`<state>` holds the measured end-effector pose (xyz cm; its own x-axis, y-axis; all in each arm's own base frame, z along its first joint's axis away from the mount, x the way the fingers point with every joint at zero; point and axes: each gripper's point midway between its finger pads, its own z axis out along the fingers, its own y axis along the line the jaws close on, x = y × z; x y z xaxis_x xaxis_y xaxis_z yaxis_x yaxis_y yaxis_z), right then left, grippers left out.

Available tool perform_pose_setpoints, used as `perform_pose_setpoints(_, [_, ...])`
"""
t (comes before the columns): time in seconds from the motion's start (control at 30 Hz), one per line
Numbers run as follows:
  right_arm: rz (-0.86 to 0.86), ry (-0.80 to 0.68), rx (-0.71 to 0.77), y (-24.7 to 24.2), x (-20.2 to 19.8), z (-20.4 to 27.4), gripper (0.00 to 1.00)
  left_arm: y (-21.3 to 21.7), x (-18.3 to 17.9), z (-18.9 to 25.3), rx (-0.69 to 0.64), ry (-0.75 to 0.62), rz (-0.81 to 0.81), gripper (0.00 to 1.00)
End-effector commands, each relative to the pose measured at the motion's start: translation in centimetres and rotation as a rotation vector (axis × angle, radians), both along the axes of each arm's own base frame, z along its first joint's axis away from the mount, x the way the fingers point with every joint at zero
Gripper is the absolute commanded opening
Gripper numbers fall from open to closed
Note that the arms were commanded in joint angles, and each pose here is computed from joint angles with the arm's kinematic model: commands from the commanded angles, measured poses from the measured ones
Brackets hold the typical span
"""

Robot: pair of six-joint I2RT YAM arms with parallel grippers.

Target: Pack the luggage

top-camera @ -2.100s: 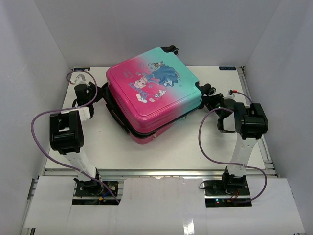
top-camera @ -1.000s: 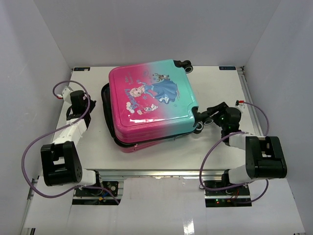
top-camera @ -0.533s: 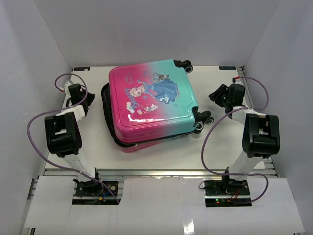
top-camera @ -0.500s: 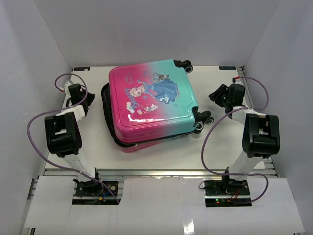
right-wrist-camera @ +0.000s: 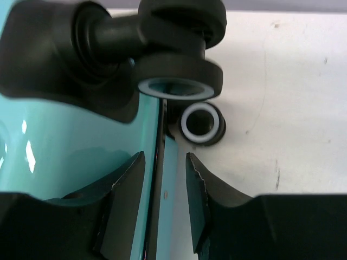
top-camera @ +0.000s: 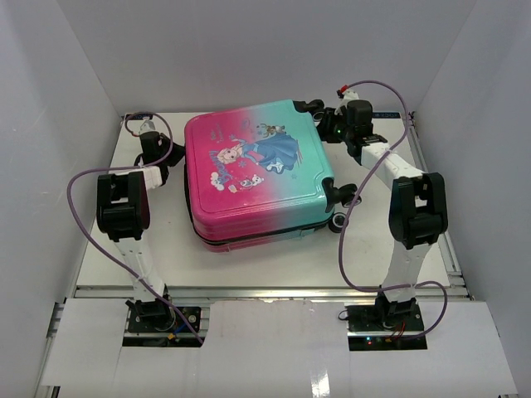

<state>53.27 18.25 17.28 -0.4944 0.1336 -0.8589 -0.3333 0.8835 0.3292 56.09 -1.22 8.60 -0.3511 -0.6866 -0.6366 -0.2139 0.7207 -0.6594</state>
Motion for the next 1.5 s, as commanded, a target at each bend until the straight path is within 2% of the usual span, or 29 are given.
perform_pose_setpoints(0.0, [0.095,-0.021,-0.009,3.2,1.0,1.2,0.43,-8.9,2.1,6.8,-0.077,-0.209,-0.286,0.0])
perform_pose_setpoints(0.2, [0.107,-0.031,-0.022,5.9,1.8,1.6,0.45,-9.8,3.2,7.9,-0.077,-0.247,-0.343,0.0])
perform_pose_setpoints(0.33, [0.167,-0.02,0.006,7.6,1.7,1.2,0.5,-9.9,4.0,9.1,-0.057,-0.288,-0.383,0.0])
perform_pose_setpoints(0.5, [0.189,-0.023,-0.005,8.1,2.4,1.5,0.52,-11.1,4.3,9.7,-0.13,-0.308,-0.482,0.01])
perform_pose_setpoints(0.6, [0.204,-0.021,0.005,8.8,2.8,2.0,0.52,-11.4,4.8,10.2,-0.144,-0.283,-0.507,0.07])
perform_pose_setpoints(0.7, [0.205,-0.033,0.0,9.0,3.0,2.5,0.54,-11.0,5.0,10.0,-0.112,-0.246,-0.495,0.18])
perform_pose_setpoints(0.77, [0.2,-0.04,-0.009,8.8,3.3,2.5,0.56,-10.7,5.0,10.3,-0.077,-0.235,-0.483,0.31])
perform_pose_setpoints(0.8, [0.202,-0.045,-0.01,8.9,3.3,2.7,0.56,-10.5,4.7,10.0,-0.061,-0.224,-0.482,0.42])
perform_pose_setpoints(0.87, [0.211,-0.047,-0.007,9.0,3.4,2.6,0.59,-10.2,4.3,10.2,-0.041,-0.221,-0.468,0.54])
perform_pose_setpoints(0.9, [0.226,-0.052,0.001,9.3,3.4,2.7,0.62,-9.8,3.6,9.7,-0.024,-0.209,-0.447,0.65])
perform_pose_setpoints(0.93, [0.235,-0.054,0.004,9.5,3.5,2.6,0.63,-9.4,3.4,10.2,-0.001,-0.222,-0.426,0.68])
perform_pose_setpoints(1.03, [0.245,-0.052,0.009,9.8,3.9,2.5,0.64,-6.4,2.7,9.5,0.019,-0.177,-0.345,0.76])
perform_pose_setpoints(1.17, [0.223,-0.021,0.031,10.0,4.2,1.2,0.64,-2.8,1.2,9.2,-0.041,-0.114,-0.197,0.81])
perform_pose_setpoints(1.3, [0.118,0.018,-0.002,7.4,4.8,-0.6,0.64,1.8,1.2,8.9,-0.014,-0.068,0.003,0.89])
perform_pose_setpoints(1.47, [0.027,0.036,0.022,3.1,3.9,0.1,0.64,0.9,3.9,8.8,-0.095,-0.06,-0.102,0.9])
